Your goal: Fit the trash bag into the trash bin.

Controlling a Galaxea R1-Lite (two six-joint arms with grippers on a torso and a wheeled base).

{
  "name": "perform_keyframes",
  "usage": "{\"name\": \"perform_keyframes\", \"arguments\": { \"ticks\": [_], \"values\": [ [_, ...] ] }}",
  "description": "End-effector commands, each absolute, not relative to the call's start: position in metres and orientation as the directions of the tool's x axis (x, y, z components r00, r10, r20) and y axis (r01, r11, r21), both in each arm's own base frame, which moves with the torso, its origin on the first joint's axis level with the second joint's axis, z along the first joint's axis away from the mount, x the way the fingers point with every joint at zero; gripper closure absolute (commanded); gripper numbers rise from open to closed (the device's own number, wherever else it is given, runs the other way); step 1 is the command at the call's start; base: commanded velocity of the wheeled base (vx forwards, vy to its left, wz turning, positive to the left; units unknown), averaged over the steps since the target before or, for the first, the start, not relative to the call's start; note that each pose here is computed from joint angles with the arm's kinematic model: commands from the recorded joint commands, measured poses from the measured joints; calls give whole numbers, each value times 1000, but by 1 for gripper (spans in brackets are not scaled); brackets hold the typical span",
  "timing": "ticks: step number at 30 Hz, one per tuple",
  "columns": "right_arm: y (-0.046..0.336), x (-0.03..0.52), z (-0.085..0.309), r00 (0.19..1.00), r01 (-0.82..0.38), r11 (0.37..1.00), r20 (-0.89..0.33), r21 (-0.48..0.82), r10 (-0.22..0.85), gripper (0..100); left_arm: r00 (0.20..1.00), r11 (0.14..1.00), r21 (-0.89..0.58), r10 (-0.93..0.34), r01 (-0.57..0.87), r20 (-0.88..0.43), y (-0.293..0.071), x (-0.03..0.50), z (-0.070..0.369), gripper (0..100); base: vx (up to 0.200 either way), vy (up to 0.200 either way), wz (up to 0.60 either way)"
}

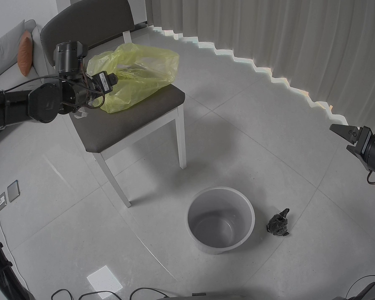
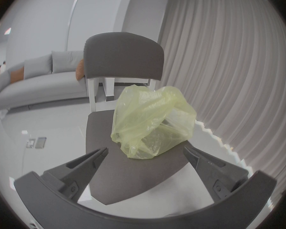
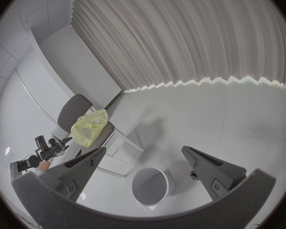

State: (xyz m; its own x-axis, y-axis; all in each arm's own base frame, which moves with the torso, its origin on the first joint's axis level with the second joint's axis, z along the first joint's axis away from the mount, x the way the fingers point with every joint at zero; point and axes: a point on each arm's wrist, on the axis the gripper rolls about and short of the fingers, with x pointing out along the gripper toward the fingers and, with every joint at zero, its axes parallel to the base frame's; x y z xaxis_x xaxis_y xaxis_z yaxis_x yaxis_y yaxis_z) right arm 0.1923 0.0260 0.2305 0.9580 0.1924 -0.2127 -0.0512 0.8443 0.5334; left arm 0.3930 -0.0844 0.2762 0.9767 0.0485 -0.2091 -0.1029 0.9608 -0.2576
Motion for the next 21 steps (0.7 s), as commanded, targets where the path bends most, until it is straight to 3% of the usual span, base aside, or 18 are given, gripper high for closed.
{"name": "perform_keyframes", "arguments": {
  "ticks": [1,8,17,21],
  "values": [
    [27,197,227,953,-44,845,-230,533,195,0,967,979,-161,88,-129,-237,-94,410,257,0,0,0,0],
    [27,201,223,949,-34,845,-247,534,194,0,952,971,59,238,-231,-190,-108,427,255,0,0,0,0],
    [27,203,222,948,-29,845,-253,535,193,0,952,955,142,277,-258,-130,-118,458,250,0,0,0,0],
    [27,203,222,948,-29,845,-254,535,194,0,934,940,203,310,-274,-176,-117,470,225,0,0,0,0]
  ]
}}
